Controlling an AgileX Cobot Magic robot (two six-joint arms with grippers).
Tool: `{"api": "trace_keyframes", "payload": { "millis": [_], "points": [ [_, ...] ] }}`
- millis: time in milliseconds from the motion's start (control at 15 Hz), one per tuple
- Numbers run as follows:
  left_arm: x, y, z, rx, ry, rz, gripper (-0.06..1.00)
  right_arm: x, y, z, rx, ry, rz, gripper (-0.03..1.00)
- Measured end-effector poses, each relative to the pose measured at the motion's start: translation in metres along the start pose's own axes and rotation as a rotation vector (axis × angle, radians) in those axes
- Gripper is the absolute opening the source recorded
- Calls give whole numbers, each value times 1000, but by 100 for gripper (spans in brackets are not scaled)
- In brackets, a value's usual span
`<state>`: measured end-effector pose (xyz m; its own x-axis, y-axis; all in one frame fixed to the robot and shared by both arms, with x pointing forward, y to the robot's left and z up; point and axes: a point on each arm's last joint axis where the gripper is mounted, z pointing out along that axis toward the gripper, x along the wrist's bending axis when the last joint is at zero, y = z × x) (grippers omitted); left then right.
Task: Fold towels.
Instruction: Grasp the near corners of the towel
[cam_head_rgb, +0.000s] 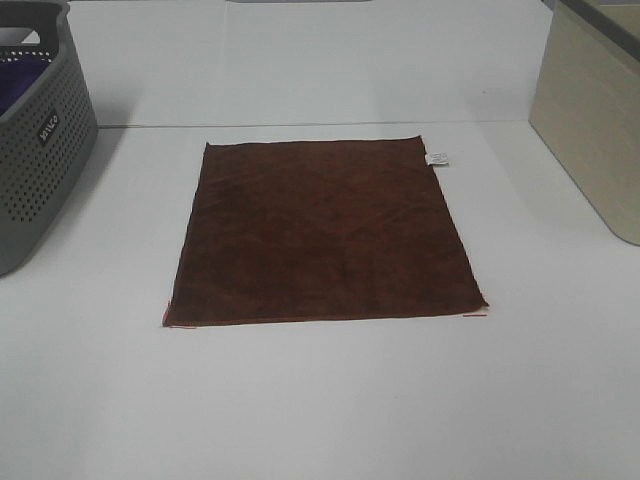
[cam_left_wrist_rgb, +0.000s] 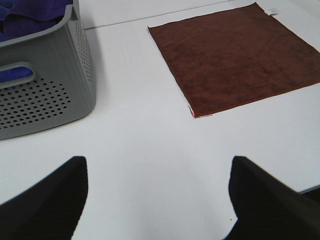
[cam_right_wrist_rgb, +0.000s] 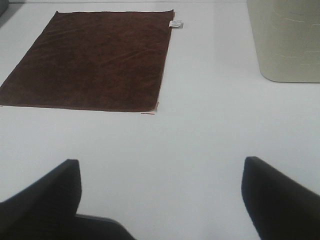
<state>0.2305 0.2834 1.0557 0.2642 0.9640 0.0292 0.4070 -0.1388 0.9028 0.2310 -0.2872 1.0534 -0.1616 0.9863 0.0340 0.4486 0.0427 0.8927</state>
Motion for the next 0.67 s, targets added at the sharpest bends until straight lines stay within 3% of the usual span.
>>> {"api": "trace_keyframes", "payload": {
  "millis": [667],
  "points": [
    [0, 0, 0, 0, 0, 0, 74, 0, 0, 0, 0, 0, 0, 82]
  ]
}}
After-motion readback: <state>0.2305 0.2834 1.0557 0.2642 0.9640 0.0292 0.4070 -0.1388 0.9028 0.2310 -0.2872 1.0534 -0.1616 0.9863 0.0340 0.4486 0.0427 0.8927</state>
